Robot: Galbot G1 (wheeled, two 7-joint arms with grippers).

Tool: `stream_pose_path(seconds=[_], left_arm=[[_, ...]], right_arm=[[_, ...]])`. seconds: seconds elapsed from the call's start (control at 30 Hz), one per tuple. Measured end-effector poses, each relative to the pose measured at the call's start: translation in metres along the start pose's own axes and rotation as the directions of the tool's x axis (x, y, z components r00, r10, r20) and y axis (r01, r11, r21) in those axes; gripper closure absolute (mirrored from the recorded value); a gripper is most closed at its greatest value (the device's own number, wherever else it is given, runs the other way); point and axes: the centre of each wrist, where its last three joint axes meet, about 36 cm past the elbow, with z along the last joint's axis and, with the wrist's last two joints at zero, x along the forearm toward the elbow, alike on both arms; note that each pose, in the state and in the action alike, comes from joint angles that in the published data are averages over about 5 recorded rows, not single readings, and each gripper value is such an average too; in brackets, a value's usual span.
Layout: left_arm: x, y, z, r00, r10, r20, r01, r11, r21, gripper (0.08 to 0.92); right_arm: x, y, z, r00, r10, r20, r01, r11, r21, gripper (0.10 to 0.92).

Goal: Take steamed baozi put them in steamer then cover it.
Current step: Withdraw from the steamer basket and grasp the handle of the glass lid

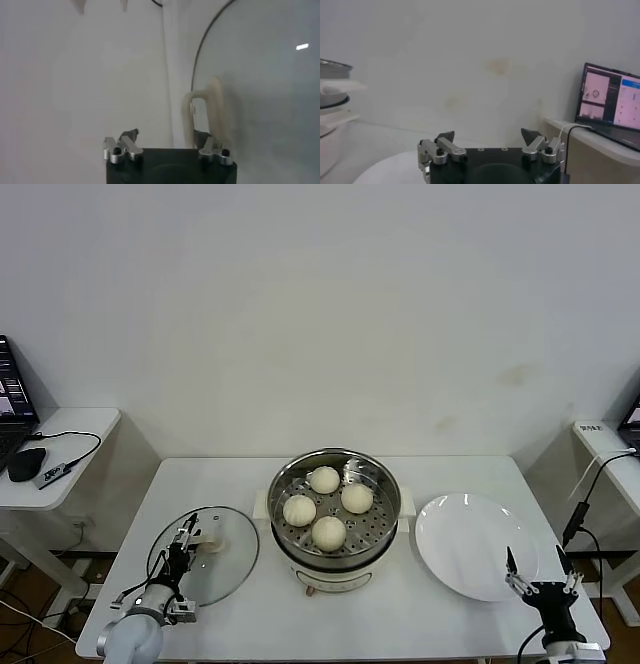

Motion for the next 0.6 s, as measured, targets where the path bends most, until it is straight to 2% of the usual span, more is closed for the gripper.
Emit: stream_pose_path(seconds=[0.43,0.6], left_arm=[[-0.0013,-0.0071,-0.0021,0.9999,-0.014,-0.007,0.014,0.999,0.030,0.761],[0.0019,-0.0079,-0.0012,0.9992,-0.038,-0.010,0.039,0.998,0.041,0.851]], right_arm=[[0.0031,0.0042,0.0000,1.000,-0.010,0.002,0.010,1.000,0.006,0.200],[0.0036,0.0048,-0.0005,1.000,-0.012,0.005,0.012,1.000,0.009,0.200]])
